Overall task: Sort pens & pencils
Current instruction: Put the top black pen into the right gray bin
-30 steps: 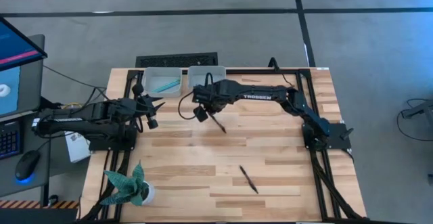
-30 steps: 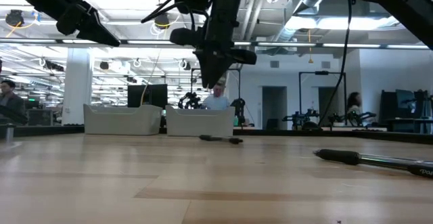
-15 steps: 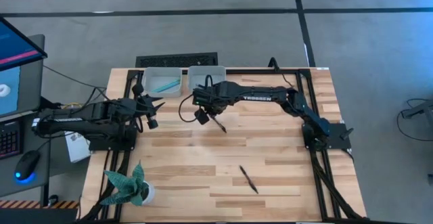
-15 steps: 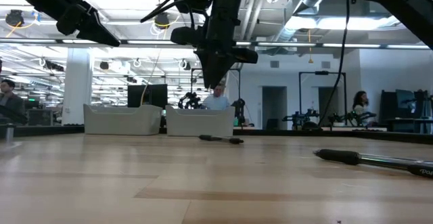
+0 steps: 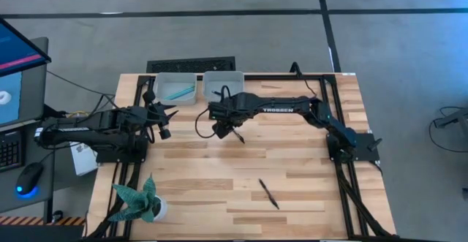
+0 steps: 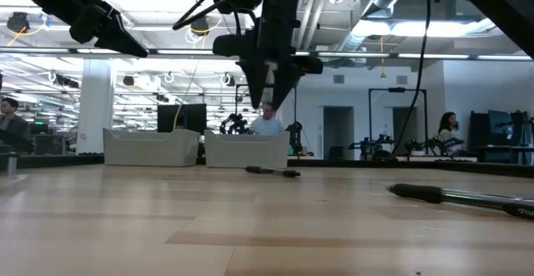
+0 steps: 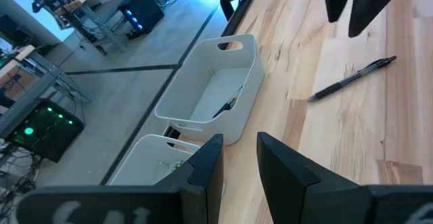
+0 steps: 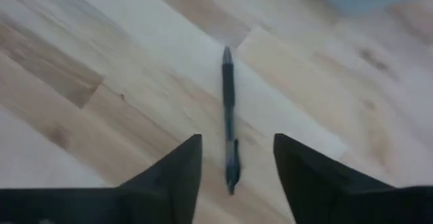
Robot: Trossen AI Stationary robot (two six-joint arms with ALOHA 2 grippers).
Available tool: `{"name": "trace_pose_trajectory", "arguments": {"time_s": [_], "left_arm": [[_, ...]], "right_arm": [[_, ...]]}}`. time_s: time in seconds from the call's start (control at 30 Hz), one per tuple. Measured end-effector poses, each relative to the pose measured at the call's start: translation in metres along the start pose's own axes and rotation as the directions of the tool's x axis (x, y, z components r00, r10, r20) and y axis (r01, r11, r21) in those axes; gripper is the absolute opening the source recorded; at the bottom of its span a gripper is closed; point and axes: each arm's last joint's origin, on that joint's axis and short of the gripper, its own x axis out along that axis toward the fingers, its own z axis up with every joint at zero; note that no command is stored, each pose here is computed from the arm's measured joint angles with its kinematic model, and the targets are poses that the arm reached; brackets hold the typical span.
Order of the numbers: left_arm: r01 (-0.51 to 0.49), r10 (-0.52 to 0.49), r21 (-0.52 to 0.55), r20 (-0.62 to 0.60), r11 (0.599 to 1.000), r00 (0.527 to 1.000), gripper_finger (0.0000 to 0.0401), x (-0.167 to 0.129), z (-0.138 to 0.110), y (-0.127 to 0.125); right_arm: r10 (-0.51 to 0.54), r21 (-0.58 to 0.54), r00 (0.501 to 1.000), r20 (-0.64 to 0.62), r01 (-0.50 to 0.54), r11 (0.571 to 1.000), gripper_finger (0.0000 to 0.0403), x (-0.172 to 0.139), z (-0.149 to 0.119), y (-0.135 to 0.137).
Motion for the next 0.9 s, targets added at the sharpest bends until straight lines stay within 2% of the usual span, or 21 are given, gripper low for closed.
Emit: {"name": "trace_pose_trajectory", "arguments": {"time_s": [0.2, 0.33, 0.5, 0.63, 0.77, 0.9], "left_arm": [[0.0, 0.0, 0.0, 0.0, 1.0, 1.0, 0.0082, 0.0, 0.0, 0.0], [0.0, 0.0, 0.0, 0.0, 1.0, 1.0, 0.0082, 0.0, 0.0, 0.0], [0.0, 0.0, 0.0, 0.0, 1.0, 1.0, 0.0082, 0.0, 0.0, 0.0], [0.0, 0.0, 0.0, 0.0, 1.0, 1.0, 0.0082, 0.0, 0.0, 0.0], [0.0, 0.0, 0.0, 0.0, 1.0, 1.0, 0.0082, 0.0, 0.0, 0.0], [0.0, 0.0, 0.0, 0.0, 1.0, 1.0, 0.0082, 0.0, 0.0, 0.0]], "right_arm": [[-0.124, -0.033, 0.987, 0.099, 0.128, 0.991, 0.0252, -0.004, -0.014, 0.01], [-0.209, 0.013, 0.967, 0.149, 0.209, 0.978, 0.0255, -0.007, -0.023, 0.014], [-0.24, 0.028, 0.962, 0.13, 0.239, 0.971, 0.0255, -0.009, -0.033, 0.017], [-0.203, 0.006, 0.975, 0.094, 0.203, 0.979, 0.0255, -0.009, -0.037, 0.021], [-0.144, 0.042, 0.989, 0.021, 0.143, 0.989, 0.0255, -0.008, -0.039, 0.023], [-0.132, 0.051, 0.991, 0.005, 0.132, 0.99, 0.0255, 0.01, -0.042, 0.024]]}}
